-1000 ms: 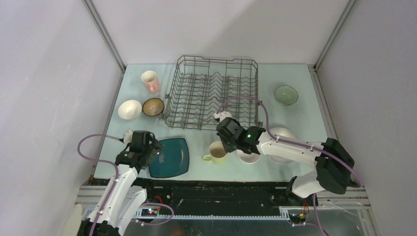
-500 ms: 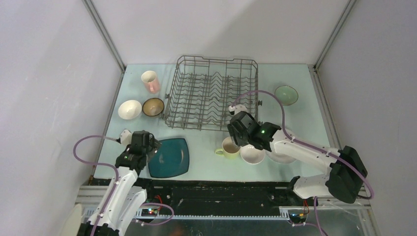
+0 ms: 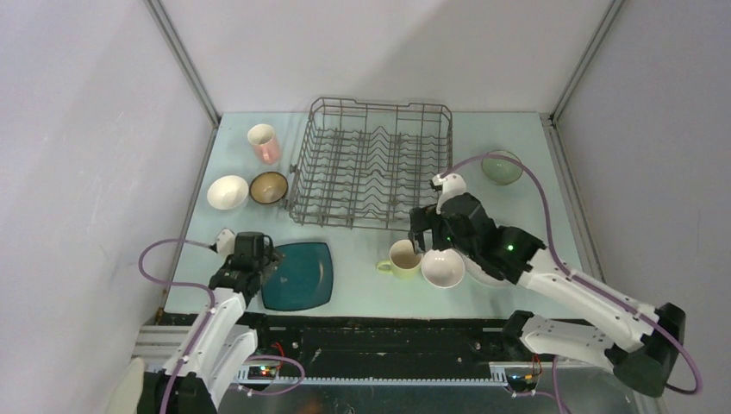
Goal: Load the mixed dishes into the dish rack
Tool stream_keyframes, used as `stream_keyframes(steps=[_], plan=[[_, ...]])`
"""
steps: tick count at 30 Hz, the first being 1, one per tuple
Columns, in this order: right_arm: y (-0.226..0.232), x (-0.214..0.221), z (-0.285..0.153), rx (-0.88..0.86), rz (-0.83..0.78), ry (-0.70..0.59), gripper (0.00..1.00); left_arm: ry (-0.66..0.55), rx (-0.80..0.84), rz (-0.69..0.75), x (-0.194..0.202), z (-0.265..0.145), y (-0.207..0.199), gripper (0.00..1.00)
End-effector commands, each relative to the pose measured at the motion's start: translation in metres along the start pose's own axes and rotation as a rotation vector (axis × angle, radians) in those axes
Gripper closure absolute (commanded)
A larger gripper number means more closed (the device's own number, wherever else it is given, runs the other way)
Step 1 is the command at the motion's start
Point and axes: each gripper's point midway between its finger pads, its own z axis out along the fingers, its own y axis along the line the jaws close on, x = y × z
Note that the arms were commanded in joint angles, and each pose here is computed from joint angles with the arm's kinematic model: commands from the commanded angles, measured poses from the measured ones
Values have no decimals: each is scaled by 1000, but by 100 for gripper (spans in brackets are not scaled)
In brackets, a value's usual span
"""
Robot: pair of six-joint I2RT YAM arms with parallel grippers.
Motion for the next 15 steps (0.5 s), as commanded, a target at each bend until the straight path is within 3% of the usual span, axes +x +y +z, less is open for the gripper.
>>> stream_keyframes(steps=[1, 4, 8, 15], plan=[[29, -17, -16, -185, 12, -84, 1, 157, 246, 41, 35, 5, -38, 20], [55, -16, -23, -288, -3, -100, 1, 199, 399, 55, 45, 0, -61, 28], [89, -11, -20, -395, 32, -74, 3, 206, 460, 62, 48, -5, -67, 40], [131, 8, -4, -497, 113, 31, 5, 237, 477, 113, 55, -11, -65, 42]])
